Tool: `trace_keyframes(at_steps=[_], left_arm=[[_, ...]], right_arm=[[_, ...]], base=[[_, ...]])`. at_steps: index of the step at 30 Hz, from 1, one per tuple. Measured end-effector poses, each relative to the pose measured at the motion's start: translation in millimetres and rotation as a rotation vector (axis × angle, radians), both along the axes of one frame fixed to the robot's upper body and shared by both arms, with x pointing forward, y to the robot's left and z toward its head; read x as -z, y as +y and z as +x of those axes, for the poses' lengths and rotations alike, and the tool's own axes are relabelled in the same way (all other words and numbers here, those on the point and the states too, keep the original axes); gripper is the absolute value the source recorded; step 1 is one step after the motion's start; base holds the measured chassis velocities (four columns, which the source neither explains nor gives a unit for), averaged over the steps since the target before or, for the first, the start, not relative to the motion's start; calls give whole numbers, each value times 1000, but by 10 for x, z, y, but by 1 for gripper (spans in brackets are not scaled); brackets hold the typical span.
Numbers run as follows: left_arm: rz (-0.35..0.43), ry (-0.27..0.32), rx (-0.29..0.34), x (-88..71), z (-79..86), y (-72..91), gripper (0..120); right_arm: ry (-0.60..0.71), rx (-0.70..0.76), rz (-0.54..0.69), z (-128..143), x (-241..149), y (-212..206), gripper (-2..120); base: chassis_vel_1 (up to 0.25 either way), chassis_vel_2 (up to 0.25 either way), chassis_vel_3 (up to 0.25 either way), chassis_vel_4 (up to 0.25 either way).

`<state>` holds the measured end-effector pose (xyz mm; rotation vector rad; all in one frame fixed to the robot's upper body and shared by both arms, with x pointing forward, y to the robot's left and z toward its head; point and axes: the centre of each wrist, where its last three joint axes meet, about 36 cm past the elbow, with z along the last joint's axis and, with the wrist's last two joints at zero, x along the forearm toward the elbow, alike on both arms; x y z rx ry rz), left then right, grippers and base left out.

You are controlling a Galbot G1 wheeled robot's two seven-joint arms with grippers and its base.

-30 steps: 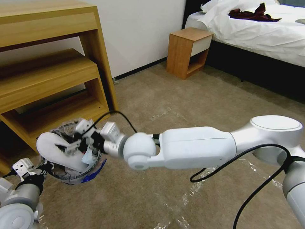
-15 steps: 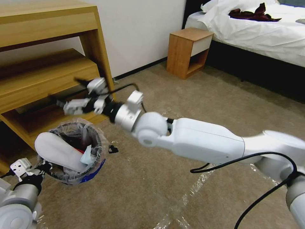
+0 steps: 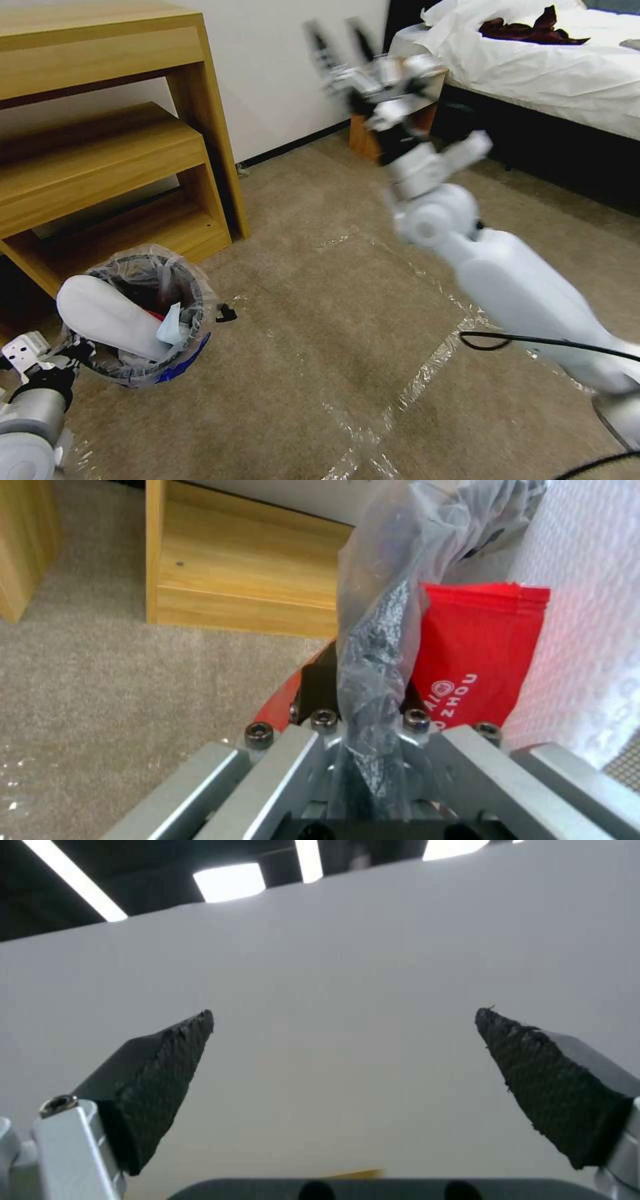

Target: Pick up the trash bin and place the garbage on the floor into it.

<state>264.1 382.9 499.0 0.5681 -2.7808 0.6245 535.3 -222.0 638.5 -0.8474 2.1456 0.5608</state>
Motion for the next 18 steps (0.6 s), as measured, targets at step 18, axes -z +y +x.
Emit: trace_keyframes(at_steps=[18], left_arm=[[40,-20,9,-141,-47,0,1]], right_arm=[[71,540,12,-991,644,-1254,100]], base=[[0,0,0,0]])
